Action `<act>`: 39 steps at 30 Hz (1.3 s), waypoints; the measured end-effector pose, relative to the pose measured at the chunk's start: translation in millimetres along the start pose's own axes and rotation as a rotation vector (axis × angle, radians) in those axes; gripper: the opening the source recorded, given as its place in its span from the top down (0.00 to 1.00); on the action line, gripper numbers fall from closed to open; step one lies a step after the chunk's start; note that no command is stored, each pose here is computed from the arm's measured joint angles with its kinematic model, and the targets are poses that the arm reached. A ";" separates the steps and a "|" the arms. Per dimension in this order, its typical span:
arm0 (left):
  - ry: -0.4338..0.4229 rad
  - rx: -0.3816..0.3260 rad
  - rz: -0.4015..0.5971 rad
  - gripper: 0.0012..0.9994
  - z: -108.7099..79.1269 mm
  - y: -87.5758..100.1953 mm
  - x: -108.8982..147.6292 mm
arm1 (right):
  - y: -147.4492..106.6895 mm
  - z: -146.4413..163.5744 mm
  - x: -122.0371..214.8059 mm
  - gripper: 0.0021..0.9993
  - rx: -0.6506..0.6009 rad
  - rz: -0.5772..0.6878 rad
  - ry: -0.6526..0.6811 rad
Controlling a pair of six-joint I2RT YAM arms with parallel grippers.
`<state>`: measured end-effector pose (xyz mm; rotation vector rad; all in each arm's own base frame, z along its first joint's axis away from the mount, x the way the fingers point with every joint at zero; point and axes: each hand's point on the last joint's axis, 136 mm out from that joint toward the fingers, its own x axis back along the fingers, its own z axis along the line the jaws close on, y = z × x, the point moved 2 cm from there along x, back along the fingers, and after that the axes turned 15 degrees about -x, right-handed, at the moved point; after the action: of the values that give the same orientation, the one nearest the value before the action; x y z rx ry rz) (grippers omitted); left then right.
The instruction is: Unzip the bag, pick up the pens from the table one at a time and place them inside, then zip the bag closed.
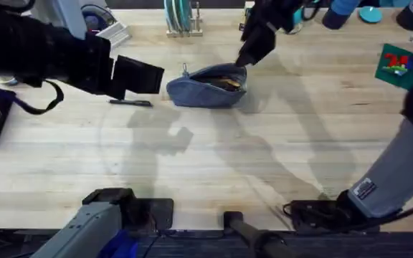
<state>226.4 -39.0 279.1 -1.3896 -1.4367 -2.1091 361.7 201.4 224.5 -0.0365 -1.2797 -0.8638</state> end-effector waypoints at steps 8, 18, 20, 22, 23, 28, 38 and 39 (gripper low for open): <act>0.000 0.000 0.000 0.00 0.0 0.0 0.0 | -3.9 -3.7 49.0 0.00 -0.088 -0.097 -0.081; 0.000 0.000 0.000 0.00 0.0 0.0 0.0 | -3.7 18.9 78.1 0.00 -0.105 -0.160 -0.117; 0.000 0.000 0.000 0.00 0.0 0.0 0.0 | -9.1 23.7 78.5 0.00 -0.114 -0.156 -0.114; 0.000 0.000 0.000 0.00 0.0 0.0 0.0 | -16.3 27.7 76.1 0.00 -0.128 -0.143 -0.105; 0.000 0.000 0.000 0.00 0.0 0.1 0.0 | -19.7 29.1 74.4 0.00 -0.137 -0.137 -0.100; 0.000 0.000 0.000 0.00 0.0 0.0 0.0 | -37.7 34.3 62.8 0.00 -0.183 -0.111 -0.083; 0.000 0.000 0.000 0.00 0.0 0.0 0.0 | -66.2 51.8 75.3 0.00 -0.204 -0.178 -0.205; 0.000 0.000 0.000 0.00 0.0 0.0 0.0 | -69.8 55.9 77.6 0.00 -0.201 -0.191 -0.216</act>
<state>226.4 -39.0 279.1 -1.3895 -1.4368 -2.1090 277.9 137.5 278.5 -0.1732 -1.4084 -1.1763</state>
